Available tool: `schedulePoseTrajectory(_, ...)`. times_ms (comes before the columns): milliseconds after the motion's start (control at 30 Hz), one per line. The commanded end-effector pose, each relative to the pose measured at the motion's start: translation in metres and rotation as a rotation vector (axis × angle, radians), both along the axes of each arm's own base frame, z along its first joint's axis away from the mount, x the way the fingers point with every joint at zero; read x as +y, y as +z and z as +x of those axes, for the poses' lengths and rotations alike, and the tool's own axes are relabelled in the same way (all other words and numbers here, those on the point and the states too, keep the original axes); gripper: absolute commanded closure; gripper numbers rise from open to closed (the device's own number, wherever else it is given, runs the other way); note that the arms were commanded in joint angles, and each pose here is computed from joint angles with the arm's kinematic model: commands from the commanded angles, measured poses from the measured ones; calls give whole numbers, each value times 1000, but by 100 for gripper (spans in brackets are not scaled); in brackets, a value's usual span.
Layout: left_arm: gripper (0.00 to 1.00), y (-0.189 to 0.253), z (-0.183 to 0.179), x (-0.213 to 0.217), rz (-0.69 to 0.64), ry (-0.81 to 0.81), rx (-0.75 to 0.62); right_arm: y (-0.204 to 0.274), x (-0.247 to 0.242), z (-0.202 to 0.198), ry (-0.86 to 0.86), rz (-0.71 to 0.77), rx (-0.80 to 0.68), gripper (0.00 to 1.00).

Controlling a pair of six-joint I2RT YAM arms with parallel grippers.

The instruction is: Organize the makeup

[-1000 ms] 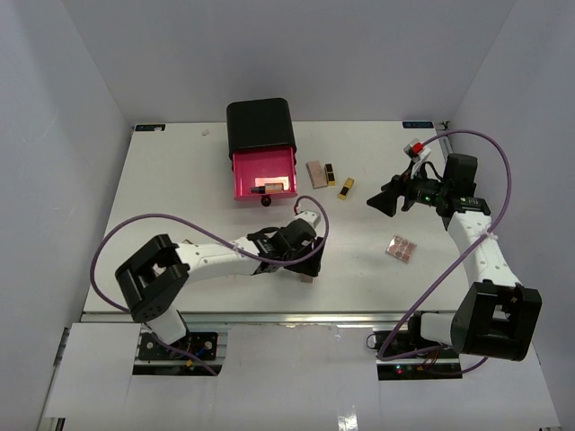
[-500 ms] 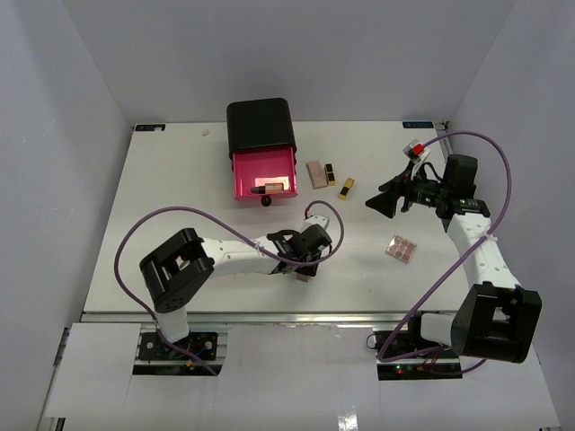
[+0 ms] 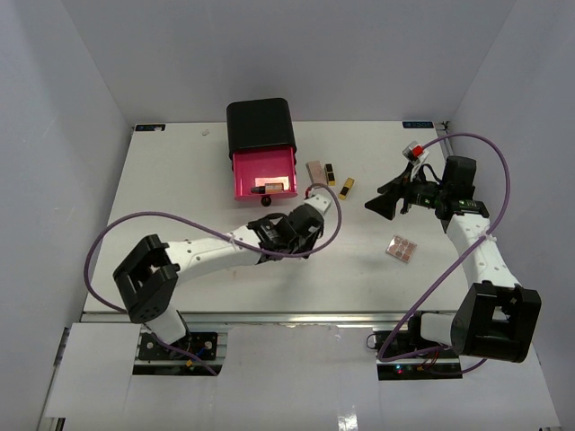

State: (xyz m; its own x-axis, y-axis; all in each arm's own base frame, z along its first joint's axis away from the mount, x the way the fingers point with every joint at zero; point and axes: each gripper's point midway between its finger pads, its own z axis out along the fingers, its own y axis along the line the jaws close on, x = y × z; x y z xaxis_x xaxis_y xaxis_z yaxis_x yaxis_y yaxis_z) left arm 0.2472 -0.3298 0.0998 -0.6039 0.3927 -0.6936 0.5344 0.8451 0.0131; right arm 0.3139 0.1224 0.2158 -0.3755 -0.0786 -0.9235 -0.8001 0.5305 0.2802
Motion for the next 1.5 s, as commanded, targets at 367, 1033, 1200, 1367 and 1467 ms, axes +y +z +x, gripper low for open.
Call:
schedulePoseTrajectory(367,92,164,129,53,-138,-53,-380,3,5,-6,58,18,-42,14)
schedulePoseTrajectory(1033,90,137,195,98,334,-279,-508,0,7,-13,79,27,-46,14)
schedulePoseTrajectory(1200,88,118,212,113,339,-280,-475,-8,4,-8,54,8,-33,14)
schedulePoseTrajectory(1367,72,102,227,117,349,-279,-446,-14,1,-4,37,-7,-23,14)
schedulePoseTrajectory(1467,57,101,232,115,330,-282,-445,-16,1,-4,33,-11,-20,14)
